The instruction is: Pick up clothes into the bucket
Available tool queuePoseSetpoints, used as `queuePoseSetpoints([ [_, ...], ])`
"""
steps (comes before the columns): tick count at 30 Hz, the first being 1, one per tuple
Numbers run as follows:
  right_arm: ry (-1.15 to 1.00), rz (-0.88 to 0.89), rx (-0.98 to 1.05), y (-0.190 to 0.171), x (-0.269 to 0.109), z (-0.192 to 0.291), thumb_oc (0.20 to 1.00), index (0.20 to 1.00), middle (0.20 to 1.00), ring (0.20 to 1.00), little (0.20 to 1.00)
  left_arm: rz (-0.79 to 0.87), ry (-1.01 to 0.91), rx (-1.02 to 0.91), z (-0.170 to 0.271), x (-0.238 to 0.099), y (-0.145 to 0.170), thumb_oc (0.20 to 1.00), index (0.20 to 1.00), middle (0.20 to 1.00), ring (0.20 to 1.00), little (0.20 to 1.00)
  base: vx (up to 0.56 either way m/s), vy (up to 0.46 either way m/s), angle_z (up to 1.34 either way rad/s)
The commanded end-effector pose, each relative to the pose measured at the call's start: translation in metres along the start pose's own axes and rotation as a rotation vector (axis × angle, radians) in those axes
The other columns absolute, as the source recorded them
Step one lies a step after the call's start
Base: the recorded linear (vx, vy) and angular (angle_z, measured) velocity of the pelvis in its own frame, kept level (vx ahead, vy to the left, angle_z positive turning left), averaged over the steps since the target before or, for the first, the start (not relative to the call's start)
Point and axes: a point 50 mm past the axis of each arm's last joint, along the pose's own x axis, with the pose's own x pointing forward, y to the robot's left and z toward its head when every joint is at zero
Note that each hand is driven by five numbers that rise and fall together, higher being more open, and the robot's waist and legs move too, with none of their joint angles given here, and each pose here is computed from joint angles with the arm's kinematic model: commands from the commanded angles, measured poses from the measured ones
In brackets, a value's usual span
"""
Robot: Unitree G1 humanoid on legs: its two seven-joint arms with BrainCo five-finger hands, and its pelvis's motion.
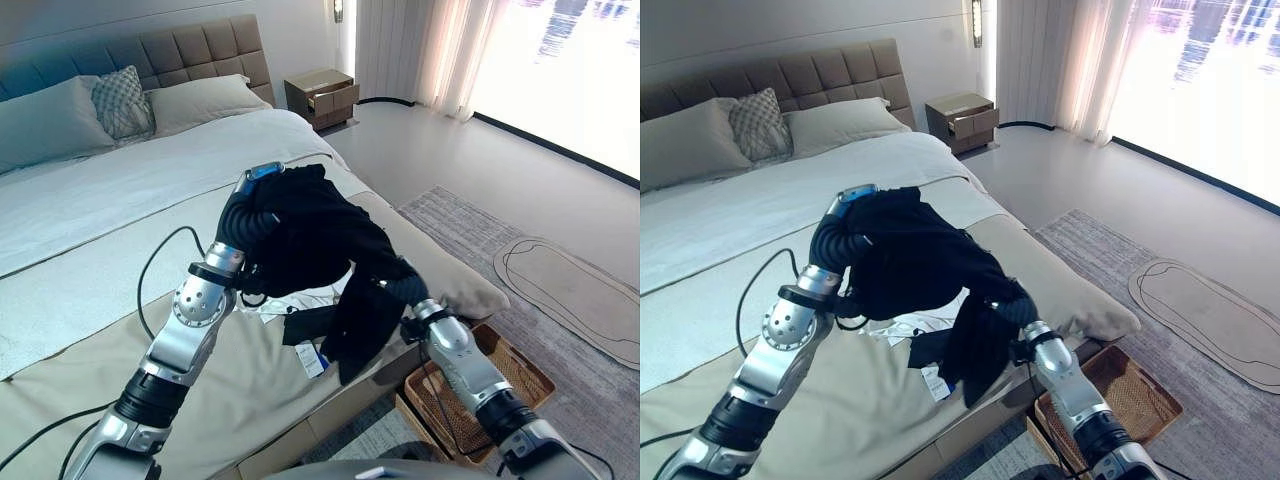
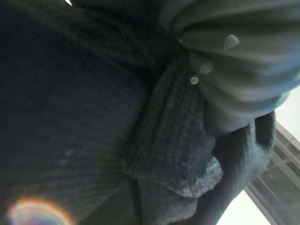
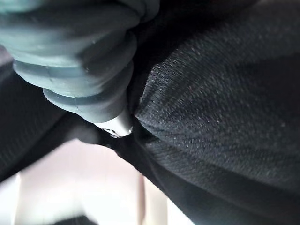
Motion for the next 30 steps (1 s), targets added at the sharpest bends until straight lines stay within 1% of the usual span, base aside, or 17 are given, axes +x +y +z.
queuePoseSetpoints([
  [1,-0.189,-0.133,0.114,-0.024,0.001,0.031,0.200,0.200,0.200,0.200,0.200,0.132,-0.113,0.135,0.015,0.005,0.034,0.200,0.200,0.200,0.200,0.200,0.00,0.000,0.00],
  [3,-0.243,-0.196,0.117,-0.038,-0.001,0.041,0.200,0.200,0.200,0.200,0.200,0.163,-0.020,0.186,-0.003,-0.005,0.037,0.200,0.200,0.200,0.200,0.200,0.00,0.000,0.00],
  [5,-0.300,-0.239,0.155,-0.046,-0.001,0.051,0.200,0.200,0.200,0.200,0.200,0.178,0.065,0.149,-0.022,-0.015,0.033,0.200,0.200,0.200,0.200,0.200,0.00,0.000,0.00],
  [8,-0.370,-0.291,0.216,-0.057,-0.002,0.063,0.200,0.200,0.200,0.200,0.200,0.125,0.196,0.147,-0.047,-0.029,0.020,0.200,0.200,0.200,0.200,0.200,0.00,0.000,0.00],
  [9,-0.406,-0.314,0.233,-0.063,-0.002,0.071,0.200,0.200,0.200,0.200,0.200,0.093,0.253,0.147,-0.058,-0.035,0.014,1.000,1.000,1.000,1.000,1.000,0.00,0.000,0.00],
  [10,-0.406,-0.315,0.233,-0.063,-0.002,0.071,0.200,0.200,0.200,0.200,0.200,0.093,0.253,0.147,-0.058,-0.035,0.014,1.000,1.000,1.000,1.000,1.000,0.00,0.000,0.00],
  [11,-0.437,-0.326,0.264,-0.069,-0.001,0.078,0.200,0.200,0.200,0.200,0.200,0.037,0.363,0.109,-0.078,-0.047,0.004,1.000,1.000,1.000,1.000,1.000,0.00,0.000,0.00],
  [13,-0.447,-0.325,0.280,-0.072,-0.001,0.080,0.200,0.200,0.200,0.200,0.200,0.025,0.394,0.099,-0.083,-0.052,0.001,1.000,1.000,1.000,1.000,1.000,0.00,0.000,0.00],
  [14,-0.477,-0.329,0.283,-0.077,-0.001,0.088,0.200,0.200,0.200,0.200,0.200,0.016,0.462,0.092,-0.094,-0.063,-0.001,1.000,1.000,1.000,1.000,1.000,0.00,0.000,0.00],
  [15,-0.477,-0.329,0.283,-0.077,-0.001,0.088,0.200,0.200,0.200,0.200,0.200,0.016,0.461,0.091,-0.094,-0.063,-0.001,1.000,1.000,1.000,1.000,1.000,0.00,0.000,0.00],
  [16,-0.507,-0.345,0.271,-0.083,-0.001,0.096,0.200,0.200,0.200,0.200,0.200,0.019,0.512,0.089,-0.101,-0.073,-0.003,1.000,1.000,1.000,1.000,1.000,0.00,0.000,0.00],
  [17,-0.507,-0.346,0.270,-0.084,-0.001,0.096,0.200,0.200,0.200,0.200,0.200,0.019,0.512,0.088,-0.101,-0.073,-0.003,1.000,1.000,1.000,1.000,1.000,0.01,-0.007,-0.04],
  [20,-0.559,-0.387,0.215,-0.098,-0.002,0.113,0.200,0.200,0.200,0.200,0.200,0.016,0.566,0.088,-0.106,-0.087,-0.001,1.000,1.000,1.000,1.000,1.000,0.01,-0.002,-0.05],
  [21,-0.595,-0.422,0.172,-0.111,-0.005,0.126,0.200,0.200,0.200,0.200,0.200,0.019,0.601,0.090,-0.109,-0.098,0.002,1.000,1.000,1.000,1.000,1.000,-0.03,0.002,-0.04],
  [23,-0.607,-0.446,0.154,-0.119,-0.005,0.131,0.200,0.200,0.200,0.200,0.200,0.017,0.609,0.090,-0.109,-0.102,0.003,1.000,1.000,1.000,1.000,1.000,-0.03,0.002,-0.05],
  [28,-0.663,-0.583,0.096,-0.164,-0.013,0.161,0.200,0.200,0.200,0.200,0.200,0.050,0.670,0.058,-0.110,-0.126,0.011,1.000,1.000,1.000,1.000,1.000,0.02,-0.001,-0.02],
  [30,-0.705,-0.631,0.045,-0.185,-0.020,0.182,0.200,0.200,0.200,0.200,0.200,0.077,0.694,0.048,-0.110,-0.136,0.016,1.000,1.000,1.000,1.000,1.000,-0.02,0.001,-0.01],
])
